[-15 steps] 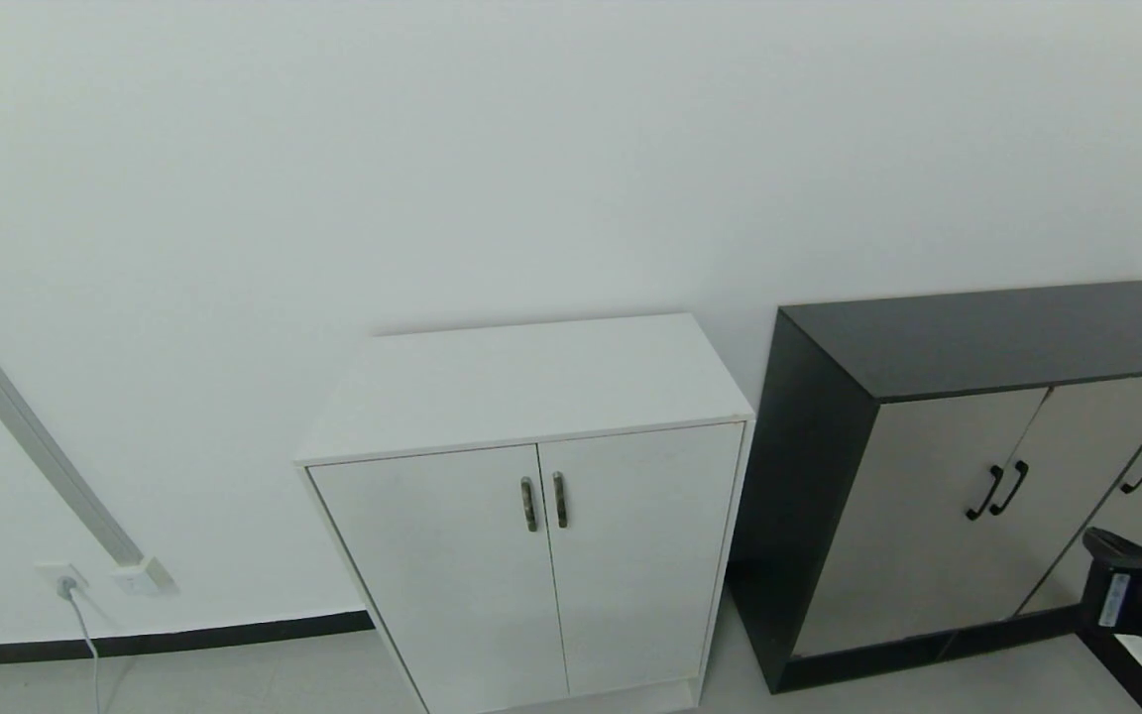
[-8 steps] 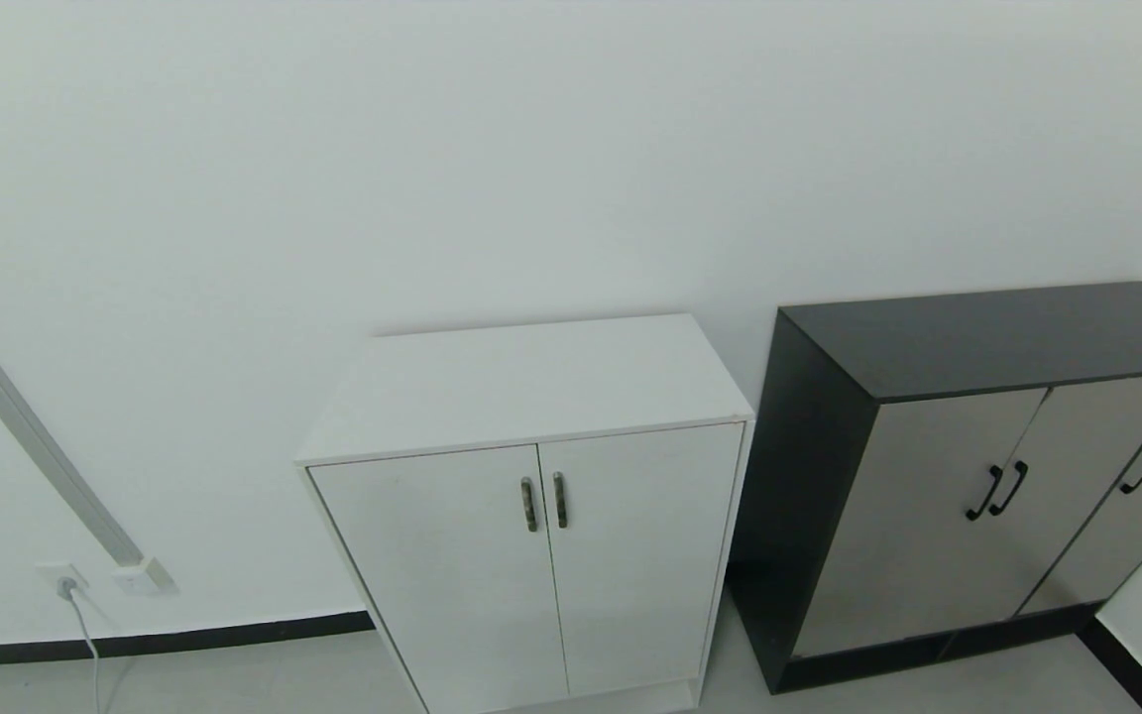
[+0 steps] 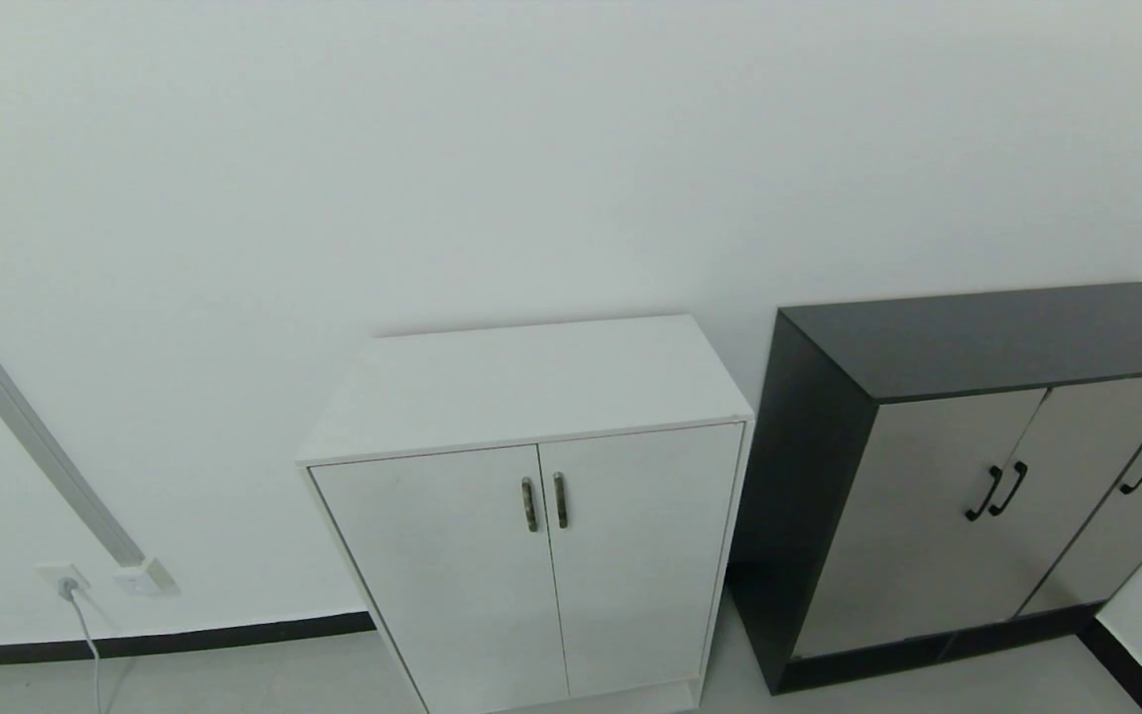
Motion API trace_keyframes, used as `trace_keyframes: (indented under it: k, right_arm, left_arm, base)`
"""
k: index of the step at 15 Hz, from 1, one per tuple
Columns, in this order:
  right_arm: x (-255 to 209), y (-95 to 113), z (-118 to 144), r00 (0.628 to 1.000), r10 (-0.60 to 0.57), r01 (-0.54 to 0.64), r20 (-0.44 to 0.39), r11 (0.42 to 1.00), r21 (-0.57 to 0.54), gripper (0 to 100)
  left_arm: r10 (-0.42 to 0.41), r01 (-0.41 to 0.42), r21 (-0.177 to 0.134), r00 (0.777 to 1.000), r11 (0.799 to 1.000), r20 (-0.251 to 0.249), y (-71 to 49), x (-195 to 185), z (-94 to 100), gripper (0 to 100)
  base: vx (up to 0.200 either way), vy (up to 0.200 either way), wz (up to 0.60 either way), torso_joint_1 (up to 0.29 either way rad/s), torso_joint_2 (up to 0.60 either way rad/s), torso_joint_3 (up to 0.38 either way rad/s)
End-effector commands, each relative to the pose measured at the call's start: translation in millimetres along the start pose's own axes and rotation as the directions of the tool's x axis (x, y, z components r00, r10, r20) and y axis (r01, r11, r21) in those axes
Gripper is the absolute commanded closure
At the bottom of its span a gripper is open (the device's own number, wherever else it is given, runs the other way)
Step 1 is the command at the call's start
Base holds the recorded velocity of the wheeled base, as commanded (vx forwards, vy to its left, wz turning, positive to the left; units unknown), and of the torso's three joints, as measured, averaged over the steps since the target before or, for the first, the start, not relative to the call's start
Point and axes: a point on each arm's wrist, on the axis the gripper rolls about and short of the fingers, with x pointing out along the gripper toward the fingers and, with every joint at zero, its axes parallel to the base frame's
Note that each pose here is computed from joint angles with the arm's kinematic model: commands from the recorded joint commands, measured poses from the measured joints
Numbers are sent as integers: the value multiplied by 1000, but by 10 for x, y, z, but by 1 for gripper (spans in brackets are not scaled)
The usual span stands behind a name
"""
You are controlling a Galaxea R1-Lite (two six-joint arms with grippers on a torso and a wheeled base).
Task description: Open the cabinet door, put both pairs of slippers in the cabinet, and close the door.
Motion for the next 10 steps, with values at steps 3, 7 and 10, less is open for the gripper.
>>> trace_keyframes:
  k: [3,7,10]
  right_arm:
    - [-65,3,-126,999,41,-41,1,999,-32,100]
    - [-132,9,-203,996,90,-88,24,993,-79,100]
    - [-180,9,-220,996,-6,10,90,999,-45,100]
  left_arm:
    - [0,0,0,1000,1000,-1,0,1,0,100]
    - [0,0,0,1000,1000,-1,0,1,0,100]
    - [0,0,0,1000,1000,-1,0,1,0,100]
  base:
    - [0,0,0,0,0,0]
    - [0,0,0,0,0,0]
    - [0,0,0,0,0,0]
